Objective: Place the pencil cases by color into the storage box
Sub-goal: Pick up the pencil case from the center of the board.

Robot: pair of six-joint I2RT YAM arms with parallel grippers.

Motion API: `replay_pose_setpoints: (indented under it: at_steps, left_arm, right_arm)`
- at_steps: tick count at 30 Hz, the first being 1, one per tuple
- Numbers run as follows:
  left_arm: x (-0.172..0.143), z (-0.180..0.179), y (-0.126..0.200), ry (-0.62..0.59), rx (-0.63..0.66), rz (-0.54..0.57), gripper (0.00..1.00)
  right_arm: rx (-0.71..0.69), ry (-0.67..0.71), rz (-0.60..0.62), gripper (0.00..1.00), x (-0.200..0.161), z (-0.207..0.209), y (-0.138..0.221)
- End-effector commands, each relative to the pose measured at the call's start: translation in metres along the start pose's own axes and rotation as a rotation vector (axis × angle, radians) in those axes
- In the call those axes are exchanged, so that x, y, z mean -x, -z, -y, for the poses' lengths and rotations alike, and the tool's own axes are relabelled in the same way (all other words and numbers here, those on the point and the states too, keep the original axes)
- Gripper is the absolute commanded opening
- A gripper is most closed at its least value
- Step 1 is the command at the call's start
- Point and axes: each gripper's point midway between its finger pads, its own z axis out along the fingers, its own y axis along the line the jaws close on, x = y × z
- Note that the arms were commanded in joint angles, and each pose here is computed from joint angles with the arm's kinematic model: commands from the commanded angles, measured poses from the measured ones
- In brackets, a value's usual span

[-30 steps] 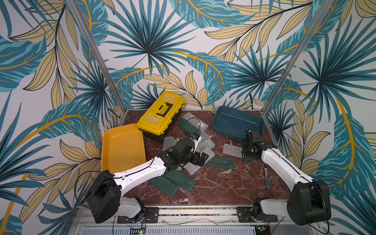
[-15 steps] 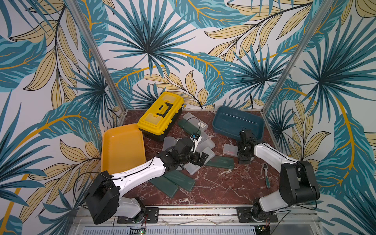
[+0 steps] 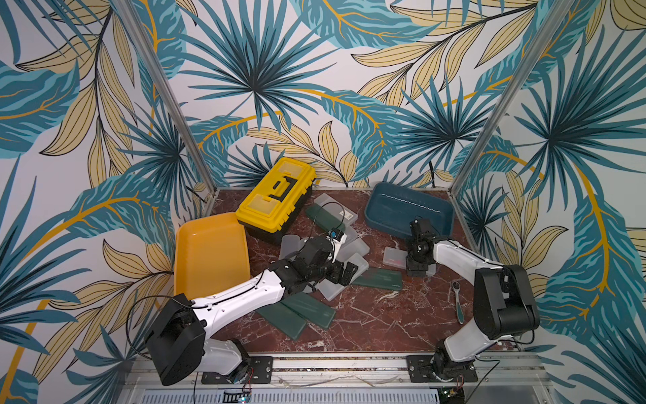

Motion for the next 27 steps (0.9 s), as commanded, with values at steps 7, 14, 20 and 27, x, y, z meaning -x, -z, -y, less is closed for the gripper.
replay_pose_setpoints:
  at_steps: [7,14,20,27]
  left_arm:
    - [0.000,0.004,0.005,-0.013,-0.021,0.010,1.00]
    - [0.000,0.004,0.006,-0.005,-0.026,0.011,1.00]
    - [0.002,0.004,0.008,0.000,-0.035,0.015,1.00]
    - [0.002,0.003,0.013,0.008,-0.034,0.024,1.00]
  right_arm:
    - [-0.043,-0.040,-0.017,0.97,0.008,0.009,-0.013]
    - [-0.077,-0.049,-0.026,0.95,0.015,0.018,-0.020]
    - [-0.105,-0.025,-0.049,0.90,0.014,0.020,-0.028]
    - [-0.126,0.010,-0.043,0.77,0.015,0.027,-0.027]
